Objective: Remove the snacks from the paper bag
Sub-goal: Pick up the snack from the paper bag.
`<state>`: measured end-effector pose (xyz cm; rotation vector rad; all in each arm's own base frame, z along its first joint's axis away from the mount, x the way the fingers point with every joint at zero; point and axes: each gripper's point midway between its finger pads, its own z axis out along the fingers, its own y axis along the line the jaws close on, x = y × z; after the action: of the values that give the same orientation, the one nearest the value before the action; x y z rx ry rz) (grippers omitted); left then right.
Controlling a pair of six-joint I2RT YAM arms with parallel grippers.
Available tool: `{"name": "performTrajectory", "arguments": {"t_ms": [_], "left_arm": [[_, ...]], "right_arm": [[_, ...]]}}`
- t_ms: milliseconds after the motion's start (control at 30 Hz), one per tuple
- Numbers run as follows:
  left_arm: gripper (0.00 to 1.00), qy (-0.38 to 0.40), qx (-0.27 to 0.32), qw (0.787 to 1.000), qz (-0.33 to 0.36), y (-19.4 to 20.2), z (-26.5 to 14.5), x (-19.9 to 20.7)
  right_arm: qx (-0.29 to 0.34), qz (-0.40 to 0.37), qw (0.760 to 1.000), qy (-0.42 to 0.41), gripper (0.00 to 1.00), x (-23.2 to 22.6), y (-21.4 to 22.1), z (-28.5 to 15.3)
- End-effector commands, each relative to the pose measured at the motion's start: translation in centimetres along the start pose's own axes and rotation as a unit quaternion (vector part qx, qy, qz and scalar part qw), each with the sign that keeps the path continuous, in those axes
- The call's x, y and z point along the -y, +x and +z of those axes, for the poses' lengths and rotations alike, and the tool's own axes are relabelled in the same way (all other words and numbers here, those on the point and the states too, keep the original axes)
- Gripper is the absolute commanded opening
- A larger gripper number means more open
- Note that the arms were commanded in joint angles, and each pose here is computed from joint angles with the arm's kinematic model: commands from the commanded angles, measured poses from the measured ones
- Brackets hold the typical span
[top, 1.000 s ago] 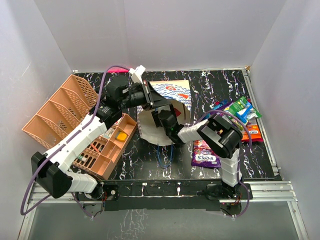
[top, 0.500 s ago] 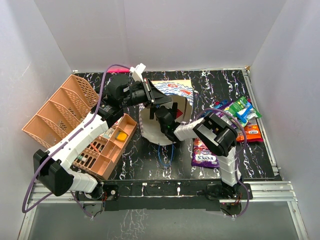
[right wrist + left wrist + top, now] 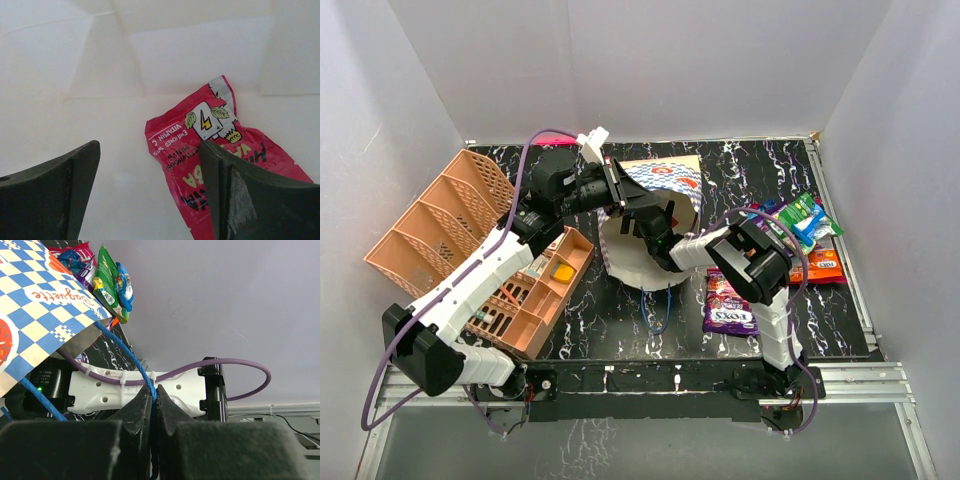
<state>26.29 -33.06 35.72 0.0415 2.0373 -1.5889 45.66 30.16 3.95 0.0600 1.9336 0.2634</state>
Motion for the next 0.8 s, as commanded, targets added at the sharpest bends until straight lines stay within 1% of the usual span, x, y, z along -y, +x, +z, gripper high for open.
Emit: {"name": "performTrajectory", "arguments": {"t_ms": [0, 100, 200, 333, 433, 500, 633, 767], "left_arm": [[0.00, 0.024, 0.002, 0.999, 0.022, -0.4, -0.9, 1.9], [0.00, 0.018, -0.002, 1.000, 0.021, -0.2, -0.6, 1.4], [0.00, 0.013, -0.005, 1.000, 0.018, -0.1, -0.4, 0.9], [0.00, 0.010, -0.007, 1.000, 0.015, 0.1, -0.2, 0.4], [0.00, 0.006, -0.007, 1.000, 0.011, 0.2, -0.1, 0.0], [0.00, 0.004, -0.009, 1.000, 0.008, 0.3, 0.0, -0.3], [0.00, -0.003, -0.011, 1.000, 0.004, 0.5, -0.1, -0.6], [0.00, -0.008, -0.004, 1.000, 0.007, 0.3, -0.4, -0.5]], "right_arm": [[-0.118, -0.011, 0.986, -0.116, 0.82, -3.3, 5.8, -3.3], [-0.146, -0.025, 0.970, -0.192, 0.80, -5.6, 7.2, -6.4], [-0.167, -0.042, 0.958, -0.228, 0.78, -6.7, 8.1, -9.1], [-0.166, -0.077, 0.958, -0.222, 0.77, -6.4, 7.9, -11.0], [-0.134, -0.095, 0.971, -0.176, 0.78, -5.0, 6.2, -10.4], [-0.118, -0.109, 0.975, -0.156, 0.80, -4.5, 5.4, -9.7], [-0.095, -0.145, 0.972, -0.157, 0.80, -5.3, 4.1, -9.0], [-0.061, -0.154, 0.972, -0.168, 0.80, -5.9, 2.1, -9.2]]}}
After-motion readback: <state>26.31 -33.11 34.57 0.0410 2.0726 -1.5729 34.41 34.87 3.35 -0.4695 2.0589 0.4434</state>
